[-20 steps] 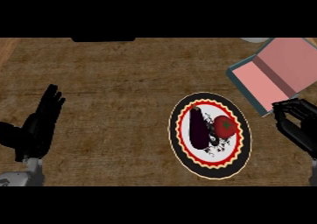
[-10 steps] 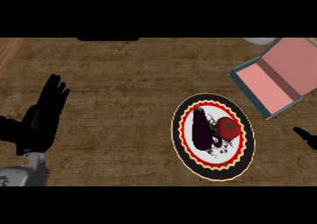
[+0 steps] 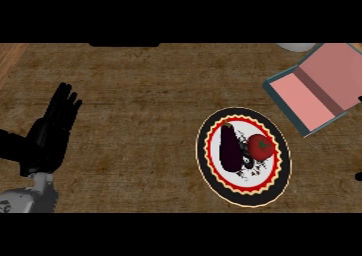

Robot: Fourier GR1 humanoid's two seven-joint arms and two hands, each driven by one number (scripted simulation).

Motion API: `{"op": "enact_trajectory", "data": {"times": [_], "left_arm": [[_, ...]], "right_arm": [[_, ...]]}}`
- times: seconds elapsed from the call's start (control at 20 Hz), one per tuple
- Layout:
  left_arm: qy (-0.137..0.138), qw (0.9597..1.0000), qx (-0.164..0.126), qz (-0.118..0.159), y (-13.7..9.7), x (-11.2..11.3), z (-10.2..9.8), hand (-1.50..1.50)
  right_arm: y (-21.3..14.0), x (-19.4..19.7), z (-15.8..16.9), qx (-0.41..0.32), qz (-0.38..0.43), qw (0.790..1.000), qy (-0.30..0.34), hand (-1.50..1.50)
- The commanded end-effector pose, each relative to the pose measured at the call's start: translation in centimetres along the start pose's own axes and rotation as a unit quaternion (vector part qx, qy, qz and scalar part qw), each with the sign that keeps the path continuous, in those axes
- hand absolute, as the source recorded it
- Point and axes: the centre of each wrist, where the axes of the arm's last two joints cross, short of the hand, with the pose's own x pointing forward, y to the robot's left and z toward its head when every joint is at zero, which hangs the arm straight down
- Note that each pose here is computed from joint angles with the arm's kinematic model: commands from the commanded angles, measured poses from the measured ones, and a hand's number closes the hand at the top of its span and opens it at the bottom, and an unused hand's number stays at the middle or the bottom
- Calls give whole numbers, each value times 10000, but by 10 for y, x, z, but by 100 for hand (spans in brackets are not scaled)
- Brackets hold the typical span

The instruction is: Pick the tomato from the plate and place it in the cardboard box

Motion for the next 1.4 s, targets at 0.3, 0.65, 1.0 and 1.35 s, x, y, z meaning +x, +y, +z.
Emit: {"op": "enact_trajectory", "data": {"times": [0.3,0.65,1.0,1.35], "left_arm": [[40,10000,-13,-20,-7,-20,-1,0],[-35,10000,34,8,-22,-11,0,0],[8,10000,5,82,-16,7,0,0],[-19,10000,54,-56,-4,-18,8,0]], "right_arm": [[19,83,-6,747,-331,9966,-95,-150],[39,99,-8,653,-82,9975,265,-150],[84,90,-25,935,-281,9939,511,-150],[79,74,-40,728,-225,9957,518,-150]]}}
